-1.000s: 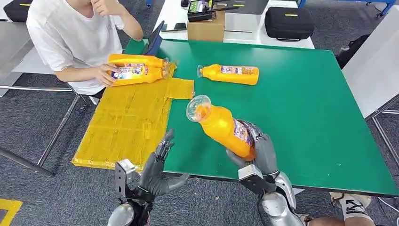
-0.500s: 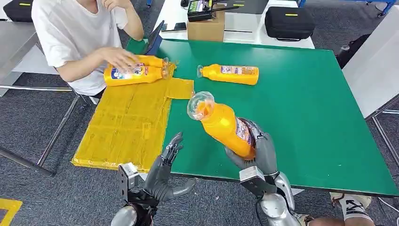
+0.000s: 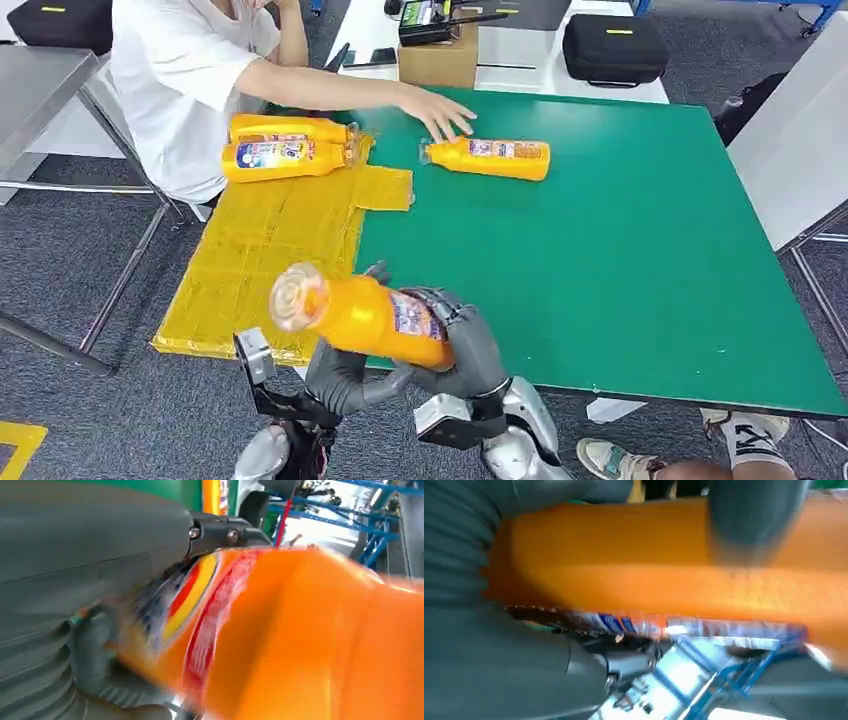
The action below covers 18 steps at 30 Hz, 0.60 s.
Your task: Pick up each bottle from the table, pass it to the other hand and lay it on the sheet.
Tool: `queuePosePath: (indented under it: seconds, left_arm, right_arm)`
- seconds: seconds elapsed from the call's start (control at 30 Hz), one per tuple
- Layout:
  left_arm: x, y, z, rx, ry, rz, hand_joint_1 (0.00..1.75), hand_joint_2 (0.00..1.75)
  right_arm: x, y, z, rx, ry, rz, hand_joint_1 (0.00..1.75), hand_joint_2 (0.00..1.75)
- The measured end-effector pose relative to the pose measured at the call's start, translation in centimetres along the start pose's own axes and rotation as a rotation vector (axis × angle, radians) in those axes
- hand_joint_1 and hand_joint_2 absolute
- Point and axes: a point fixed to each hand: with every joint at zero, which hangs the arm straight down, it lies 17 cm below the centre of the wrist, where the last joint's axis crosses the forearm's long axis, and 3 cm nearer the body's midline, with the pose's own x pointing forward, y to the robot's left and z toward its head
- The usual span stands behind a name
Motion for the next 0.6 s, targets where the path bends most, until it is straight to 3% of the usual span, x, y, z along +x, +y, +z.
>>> queuePosePath:
  seconds: [0.47,0.53,0.57,0.6]
  left_arm:
    - [-0.6,1.5,-0.4,0.017,0.038,0.151,0.02,1.75]
    - [-0.9,1.6,-0.3,0.020,0.043,0.154,1.75,1.75]
    - [-0.9,1.7,-0.3,0.022,0.044,0.154,1.75,1.75]
    - [-0.9,1.8,-0.3,0.024,0.042,0.154,1.75,1.75]
  right_arm:
    - [0.9,3.6,-0.3,0.094,-0.041,0.001,1.73,1.75]
    - [0.8,3.8,-0.2,0.100,-0.037,-0.002,1.66,1.75]
    - [0.7,3.9,-0.2,0.104,-0.035,-0.006,1.48,1.75]
    - [0.6,4.0,-0.1,0.106,-0.033,-0.008,0.28,1.75]
